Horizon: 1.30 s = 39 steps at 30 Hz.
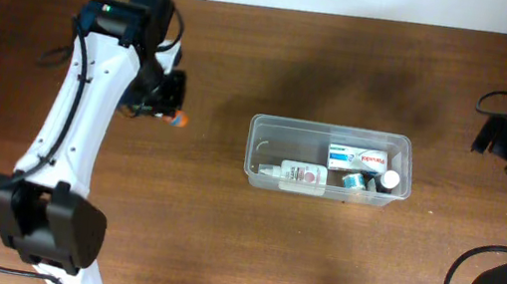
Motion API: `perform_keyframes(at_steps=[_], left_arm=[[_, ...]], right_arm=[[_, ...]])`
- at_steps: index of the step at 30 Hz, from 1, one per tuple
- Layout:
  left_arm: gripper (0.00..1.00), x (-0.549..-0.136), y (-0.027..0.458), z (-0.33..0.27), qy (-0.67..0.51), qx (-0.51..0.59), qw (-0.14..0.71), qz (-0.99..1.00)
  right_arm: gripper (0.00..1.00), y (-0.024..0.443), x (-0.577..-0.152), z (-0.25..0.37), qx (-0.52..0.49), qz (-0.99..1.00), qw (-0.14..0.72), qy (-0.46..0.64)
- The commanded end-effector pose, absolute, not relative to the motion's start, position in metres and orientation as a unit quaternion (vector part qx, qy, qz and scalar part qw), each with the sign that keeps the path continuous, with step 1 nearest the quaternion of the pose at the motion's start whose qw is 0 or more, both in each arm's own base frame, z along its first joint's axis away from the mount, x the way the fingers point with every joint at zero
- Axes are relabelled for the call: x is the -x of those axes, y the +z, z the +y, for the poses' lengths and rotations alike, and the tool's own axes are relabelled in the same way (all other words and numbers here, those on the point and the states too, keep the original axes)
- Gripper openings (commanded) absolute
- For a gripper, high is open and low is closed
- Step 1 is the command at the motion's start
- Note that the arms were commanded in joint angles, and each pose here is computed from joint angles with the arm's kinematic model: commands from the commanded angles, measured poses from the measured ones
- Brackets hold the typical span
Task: Pack container
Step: 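Lower the left gripper and grasp the orange tablet tube, then carry the tube into the container and lay it down, releasing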
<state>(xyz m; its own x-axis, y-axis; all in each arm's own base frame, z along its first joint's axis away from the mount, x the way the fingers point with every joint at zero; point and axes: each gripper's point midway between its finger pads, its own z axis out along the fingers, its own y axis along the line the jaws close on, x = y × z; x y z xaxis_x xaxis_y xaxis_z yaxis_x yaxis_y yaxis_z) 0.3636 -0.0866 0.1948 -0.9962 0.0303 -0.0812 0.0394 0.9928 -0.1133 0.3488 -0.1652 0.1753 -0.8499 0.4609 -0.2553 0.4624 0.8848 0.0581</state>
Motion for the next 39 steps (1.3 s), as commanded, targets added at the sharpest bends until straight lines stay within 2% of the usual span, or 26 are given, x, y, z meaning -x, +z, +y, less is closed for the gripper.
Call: perform_keyframes(at_steps=[1,5,12,21,27,29,31,39], left_arm=[[0.24,-0.357,0.248,-0.159,-0.137,-0.110,0.098,0.980],[0.25,-0.332,0.273,-0.236,-0.168,-0.215,0.135,0.952],[0.25,-0.307,0.258,-0.299,-0.166,-0.295,0.132,0.932],[0.25,-0.324,0.192,-0.325,-0.154,-0.299,0.077,0.939],[0.25,-0.340,0.161,-0.338,-0.150,-0.297,0.070,0.940],[0.25,-0.342,0.155,-0.340,-0.149,-0.298,0.069,0.940],[0.33,-0.345,0.152,-0.340,-0.146,-0.297,0.073,0.941],[0.35,-0.353,0.152,-0.334,-0.132,-0.292,0.083,0.944]], right_arm=[[0.98,0.174,-0.347,-0.166,-0.249,0.960,0.130,0.000],[0.99,0.174,-0.347,-0.166,-0.249,0.960,0.130,0.000],[0.98,0.174,-0.347,-0.166,-0.249,0.960,0.130,0.000],[0.98,0.174,-0.347,-0.166,-0.249,0.960,0.130,0.000],[0.98,0.174,-0.347,-0.166,-0.249,0.960,0.130,0.000],[0.98,0.174,-0.347,-0.166,-0.249,0.960,0.130,0.000],[0.98,0.174,-0.347,-0.166,-0.249,0.960,0.130,0.000],[0.98,0.174,-0.347,-0.166,-0.249,0.960,0.130,0.000]])
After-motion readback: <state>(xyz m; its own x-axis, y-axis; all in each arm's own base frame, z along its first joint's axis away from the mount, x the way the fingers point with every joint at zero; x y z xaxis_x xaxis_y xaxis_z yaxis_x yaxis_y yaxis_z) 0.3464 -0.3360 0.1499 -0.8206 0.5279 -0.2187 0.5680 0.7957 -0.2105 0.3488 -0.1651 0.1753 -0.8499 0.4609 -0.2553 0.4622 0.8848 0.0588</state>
